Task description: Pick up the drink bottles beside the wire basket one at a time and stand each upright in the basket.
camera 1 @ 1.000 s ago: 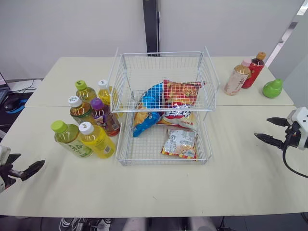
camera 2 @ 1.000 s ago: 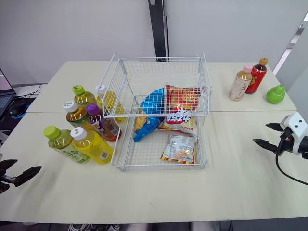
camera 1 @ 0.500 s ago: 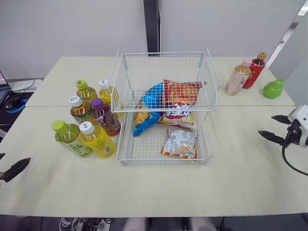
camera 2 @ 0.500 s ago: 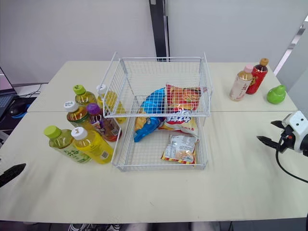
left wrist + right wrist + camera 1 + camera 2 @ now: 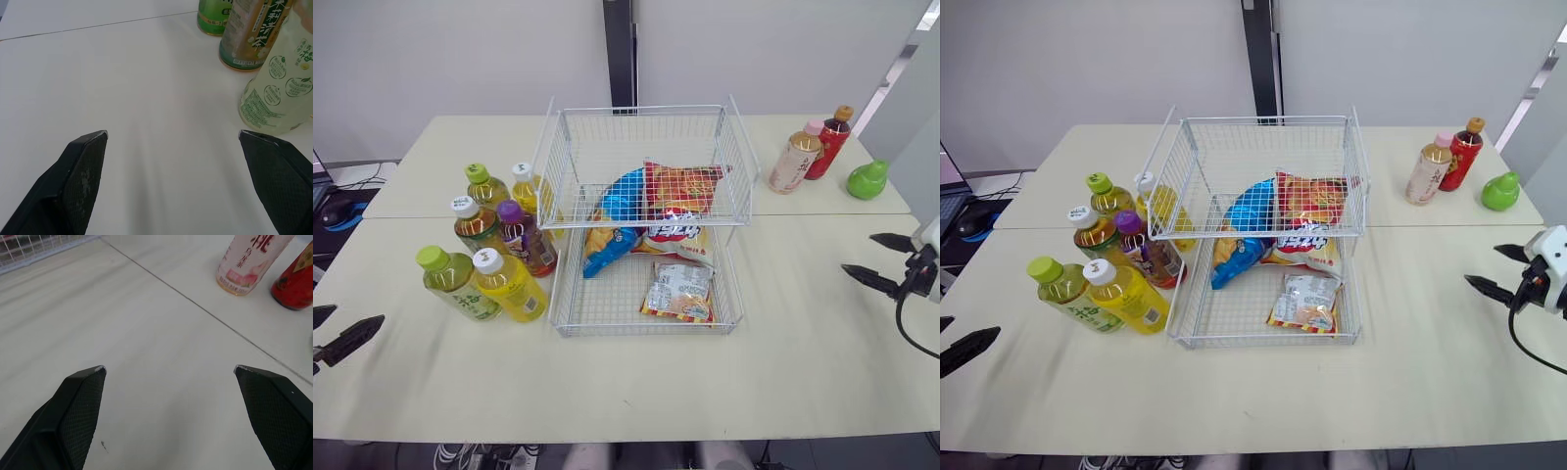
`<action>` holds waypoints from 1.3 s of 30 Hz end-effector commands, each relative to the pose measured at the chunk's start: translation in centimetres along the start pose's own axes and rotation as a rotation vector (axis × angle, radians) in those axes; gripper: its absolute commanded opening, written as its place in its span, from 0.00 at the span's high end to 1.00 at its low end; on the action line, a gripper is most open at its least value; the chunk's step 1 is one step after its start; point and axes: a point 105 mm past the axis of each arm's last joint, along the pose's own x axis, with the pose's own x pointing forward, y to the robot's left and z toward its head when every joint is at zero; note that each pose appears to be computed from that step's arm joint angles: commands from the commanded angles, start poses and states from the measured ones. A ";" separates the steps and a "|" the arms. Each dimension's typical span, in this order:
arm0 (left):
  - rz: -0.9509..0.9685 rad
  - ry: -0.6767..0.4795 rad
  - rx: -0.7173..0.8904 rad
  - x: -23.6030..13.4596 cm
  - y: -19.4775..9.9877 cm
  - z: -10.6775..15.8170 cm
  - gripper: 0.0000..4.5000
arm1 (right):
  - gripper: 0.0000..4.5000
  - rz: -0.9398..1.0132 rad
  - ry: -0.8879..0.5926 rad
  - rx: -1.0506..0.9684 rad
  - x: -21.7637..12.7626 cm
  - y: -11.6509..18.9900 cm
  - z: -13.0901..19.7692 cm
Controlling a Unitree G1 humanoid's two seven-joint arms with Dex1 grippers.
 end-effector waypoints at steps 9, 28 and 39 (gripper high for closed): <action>0.009 -0.039 0.010 -1.1 0.1 1.7 0.01 | 0.00 0.243 -0.410 -0.146 -3.5 4.8 19.1; -0.118 -0.124 -0.051 -4.2 -7.2 5.0 0.01 | 0.00 0.963 -0.614 -0.331 3.1 17.1 24.1; -0.064 -0.266 -0.029 0.0 -8.1 8.4 0.01 | 0.00 0.945 -0.612 -0.325 2.9 17.0 23.5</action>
